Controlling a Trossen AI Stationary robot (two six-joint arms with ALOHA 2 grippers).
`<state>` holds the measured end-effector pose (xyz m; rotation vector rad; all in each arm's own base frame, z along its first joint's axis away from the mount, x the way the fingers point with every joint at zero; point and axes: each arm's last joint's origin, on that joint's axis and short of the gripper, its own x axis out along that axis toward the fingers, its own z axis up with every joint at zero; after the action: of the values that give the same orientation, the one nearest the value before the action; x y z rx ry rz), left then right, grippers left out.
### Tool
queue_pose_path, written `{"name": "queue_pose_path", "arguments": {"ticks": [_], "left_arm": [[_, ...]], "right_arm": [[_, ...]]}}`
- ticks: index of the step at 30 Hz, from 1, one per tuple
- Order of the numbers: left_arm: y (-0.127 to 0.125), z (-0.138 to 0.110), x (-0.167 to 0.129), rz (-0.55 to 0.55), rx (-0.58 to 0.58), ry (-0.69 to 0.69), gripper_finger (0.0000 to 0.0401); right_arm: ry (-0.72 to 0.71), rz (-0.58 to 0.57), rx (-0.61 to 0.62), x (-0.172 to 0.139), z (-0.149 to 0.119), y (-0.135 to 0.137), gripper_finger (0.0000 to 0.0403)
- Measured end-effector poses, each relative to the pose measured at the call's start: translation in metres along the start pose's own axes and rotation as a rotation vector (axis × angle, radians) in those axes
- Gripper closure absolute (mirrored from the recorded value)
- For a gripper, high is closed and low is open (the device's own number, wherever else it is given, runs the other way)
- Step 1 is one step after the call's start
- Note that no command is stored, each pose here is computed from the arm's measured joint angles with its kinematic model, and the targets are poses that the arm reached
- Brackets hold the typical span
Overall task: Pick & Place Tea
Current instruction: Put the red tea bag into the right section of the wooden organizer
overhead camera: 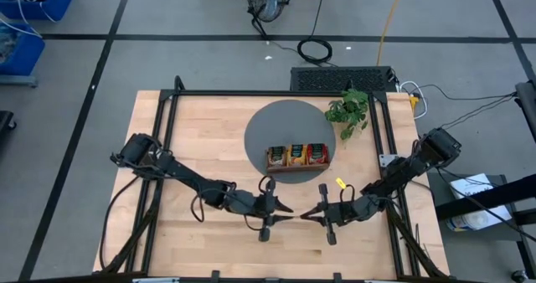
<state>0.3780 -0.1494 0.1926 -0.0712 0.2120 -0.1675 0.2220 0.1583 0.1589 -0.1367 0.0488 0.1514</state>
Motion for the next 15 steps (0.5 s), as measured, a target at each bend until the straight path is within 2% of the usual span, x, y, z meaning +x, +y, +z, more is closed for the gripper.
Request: {"name": "queue_pose_path", "arguments": {"ticks": [7, 11, 15], "left_arm": [[0.0004, -0.0029, 0.0, 0.004, 0.029, 0.03, 0.0391], [0.001, -0.0051, 0.0, 0.011, 0.035, 0.051, 0.0396], [0.002, -0.0069, -0.0001, 0.045, 0.042, 0.066, 0.0397]], "right_arm": [[0.026, -0.013, 0.023, 0.0019, -0.003, -0.0036, 0.0403], [0.061, -0.018, 0.068, 0.0025, -0.0068, -0.0047, 0.0396], [0.06, -0.015, 0.085, 0.002, -0.0067, -0.0038, 0.0369]]}}
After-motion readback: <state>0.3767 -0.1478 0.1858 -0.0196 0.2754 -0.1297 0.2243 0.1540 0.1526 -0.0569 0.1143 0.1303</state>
